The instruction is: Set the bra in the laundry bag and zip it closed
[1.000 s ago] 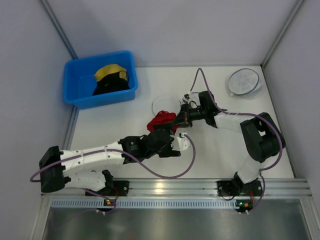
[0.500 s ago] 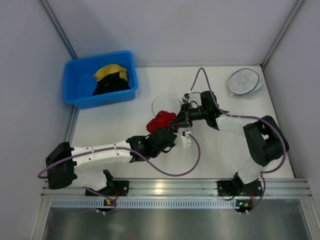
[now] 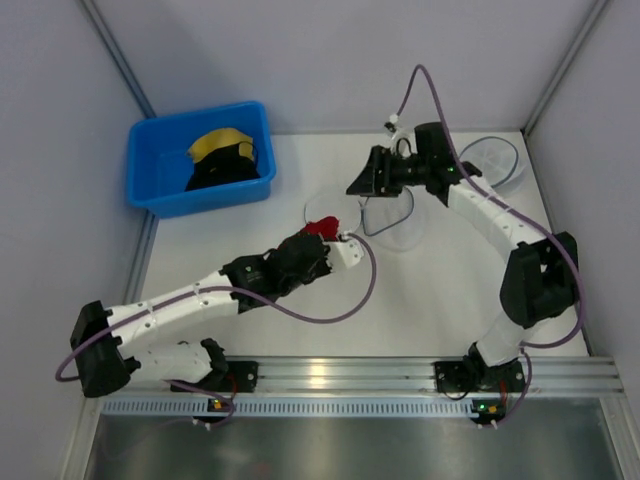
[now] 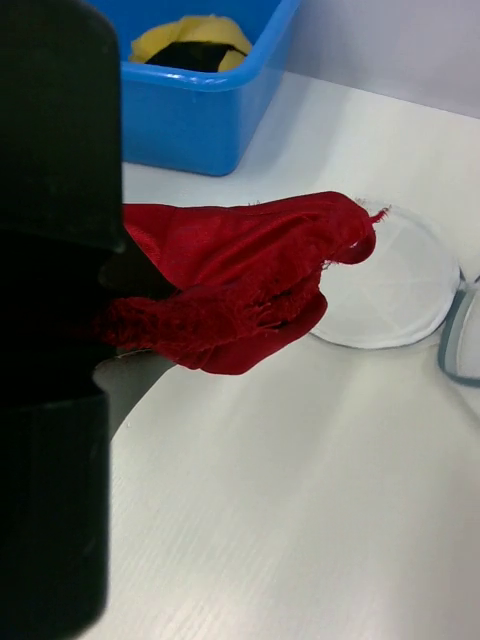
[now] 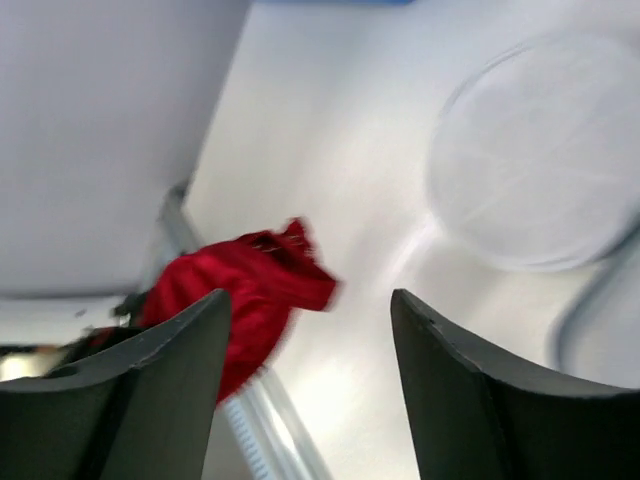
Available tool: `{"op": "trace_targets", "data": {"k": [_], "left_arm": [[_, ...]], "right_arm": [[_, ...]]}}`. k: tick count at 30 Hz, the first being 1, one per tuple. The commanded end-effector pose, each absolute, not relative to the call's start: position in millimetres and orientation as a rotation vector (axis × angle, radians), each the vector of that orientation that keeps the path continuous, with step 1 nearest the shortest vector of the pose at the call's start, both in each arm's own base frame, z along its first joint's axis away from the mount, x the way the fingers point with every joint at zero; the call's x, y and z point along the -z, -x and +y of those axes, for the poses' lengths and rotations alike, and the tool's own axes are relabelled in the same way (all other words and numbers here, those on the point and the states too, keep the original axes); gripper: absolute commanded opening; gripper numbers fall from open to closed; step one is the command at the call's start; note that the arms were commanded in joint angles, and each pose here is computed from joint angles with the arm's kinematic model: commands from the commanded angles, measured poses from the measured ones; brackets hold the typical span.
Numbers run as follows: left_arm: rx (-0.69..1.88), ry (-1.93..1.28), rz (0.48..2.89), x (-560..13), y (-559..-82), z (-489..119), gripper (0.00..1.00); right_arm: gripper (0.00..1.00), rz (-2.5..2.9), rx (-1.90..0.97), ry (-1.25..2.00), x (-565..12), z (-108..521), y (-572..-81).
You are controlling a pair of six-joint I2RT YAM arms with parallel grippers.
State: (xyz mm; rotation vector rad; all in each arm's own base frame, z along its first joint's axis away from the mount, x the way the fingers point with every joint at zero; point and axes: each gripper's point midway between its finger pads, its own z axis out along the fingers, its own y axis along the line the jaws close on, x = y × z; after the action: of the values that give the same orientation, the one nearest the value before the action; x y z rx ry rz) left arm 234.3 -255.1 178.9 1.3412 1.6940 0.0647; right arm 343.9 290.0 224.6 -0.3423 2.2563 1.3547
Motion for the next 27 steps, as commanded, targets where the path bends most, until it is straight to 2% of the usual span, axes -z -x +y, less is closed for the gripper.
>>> {"op": "trace_targets", "data": {"k": [1,4,5,7,12,17,24,27], "left_arm": [[0.177,-1.151,1.751,-223.5,-232.5,-253.4,0.0],[0.275,-0.983,1.844,-239.6,-244.8,-240.2,0.0],[0.324,-0.952,1.871,-242.5,-246.9,-240.4,0.0],[0.393,-0.808,1.946,-252.5,-261.1,-227.4,0.0],[0.581,-0.54,2.022,-271.3,-274.7,-209.6,0.0],[0.765,-0.345,2.031,-285.4,-276.3,-200.3,0.0],[0.89,-0.098,2.022,-285.3,-279.9,-167.9,0.0],[0.928,-0.053,2.007,-285.3,-275.1,-162.0,0.0]], "right_arm": [[0.62,2.345,-0.937,0.362,-187.5,241.3,-389.8],[0.5,2.393,-0.779,0.398,-161.9,232.8,-411.1],[0.42,2.405,-0.74,0.415,-153.7,231.9,-414.7],[0.37,2.45,-0.62,0.444,-132.3,227.2,-422.1],[0.34,2.507,-0.385,0.556,-93.1,223.8,-422.5],[0.34,2.545,-0.286,0.741,-53.9,241.2,-404.9],[0.34,2.561,-0.506,0.968,-34.4,300.4,-337.9],[0.32,2.52,-0.662,1.045,-48.3,325.5,-302.3]]}}
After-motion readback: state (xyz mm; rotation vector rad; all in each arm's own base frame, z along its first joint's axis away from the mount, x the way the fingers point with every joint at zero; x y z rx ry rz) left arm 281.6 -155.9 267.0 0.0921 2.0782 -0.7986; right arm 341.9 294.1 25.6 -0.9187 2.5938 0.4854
